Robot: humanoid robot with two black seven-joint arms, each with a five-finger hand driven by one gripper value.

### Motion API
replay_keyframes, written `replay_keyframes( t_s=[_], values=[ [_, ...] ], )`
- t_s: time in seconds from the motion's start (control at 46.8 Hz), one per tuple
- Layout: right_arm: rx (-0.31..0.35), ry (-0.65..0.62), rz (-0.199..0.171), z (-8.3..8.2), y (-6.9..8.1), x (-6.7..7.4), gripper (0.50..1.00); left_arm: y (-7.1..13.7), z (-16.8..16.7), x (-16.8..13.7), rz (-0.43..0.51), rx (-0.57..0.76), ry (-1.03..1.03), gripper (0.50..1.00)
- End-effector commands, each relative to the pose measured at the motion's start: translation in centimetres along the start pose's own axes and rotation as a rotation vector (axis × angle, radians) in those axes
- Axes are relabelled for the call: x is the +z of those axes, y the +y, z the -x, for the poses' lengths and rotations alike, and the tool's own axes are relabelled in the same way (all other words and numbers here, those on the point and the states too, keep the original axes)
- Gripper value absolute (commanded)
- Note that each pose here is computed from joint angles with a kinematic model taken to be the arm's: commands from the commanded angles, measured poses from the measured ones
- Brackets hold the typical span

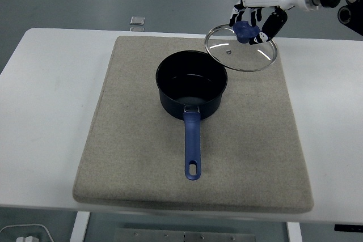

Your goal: Lift the pot lid and place it to the right of the pot.

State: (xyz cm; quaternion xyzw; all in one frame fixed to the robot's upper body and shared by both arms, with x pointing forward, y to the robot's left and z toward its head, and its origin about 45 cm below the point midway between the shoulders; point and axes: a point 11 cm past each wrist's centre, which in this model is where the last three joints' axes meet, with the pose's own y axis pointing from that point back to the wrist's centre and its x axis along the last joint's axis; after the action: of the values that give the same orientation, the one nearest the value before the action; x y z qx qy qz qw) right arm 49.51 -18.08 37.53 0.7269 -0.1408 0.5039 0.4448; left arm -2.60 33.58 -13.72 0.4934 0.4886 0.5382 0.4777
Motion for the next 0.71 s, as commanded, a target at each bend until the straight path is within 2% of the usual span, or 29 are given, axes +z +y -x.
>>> replay_keyframes(
  t_s=[0.0, 0.214, 0.427, 0.598, 0.684],
  values=[
    [-0.010, -0.011, 0.010, 0.8, -0.2, 0.5, 0.500, 0.0, 0.0, 0.0, -0.001, 0.000, 0.001, 1.000],
    [0.003, -0.037, 0.045, 2.9, -0.3, 2.3, 0.500, 0.0, 0.1, 0.0, 0.001, -0.002, 0.000, 1.000],
    [0.010, -0.046, 0.056, 3.7, -0.4, 3.0, 0.500, 0.0, 0.1, 0.0, 0.001, -0.002, 0.000, 1.000],
    [0.015, -0.062, 0.092, 4.8, -0.3, 4.4, 0.500, 0.0, 0.0, 0.0, 0.000, 0.000, 0.000, 1.000],
    [0.017, -0.061, 0.092, 4.8, -0.4, 4.4, 0.500, 0.0, 0.0, 0.0, 0.000, 0.000, 0.000, 1.000]
  ],
)
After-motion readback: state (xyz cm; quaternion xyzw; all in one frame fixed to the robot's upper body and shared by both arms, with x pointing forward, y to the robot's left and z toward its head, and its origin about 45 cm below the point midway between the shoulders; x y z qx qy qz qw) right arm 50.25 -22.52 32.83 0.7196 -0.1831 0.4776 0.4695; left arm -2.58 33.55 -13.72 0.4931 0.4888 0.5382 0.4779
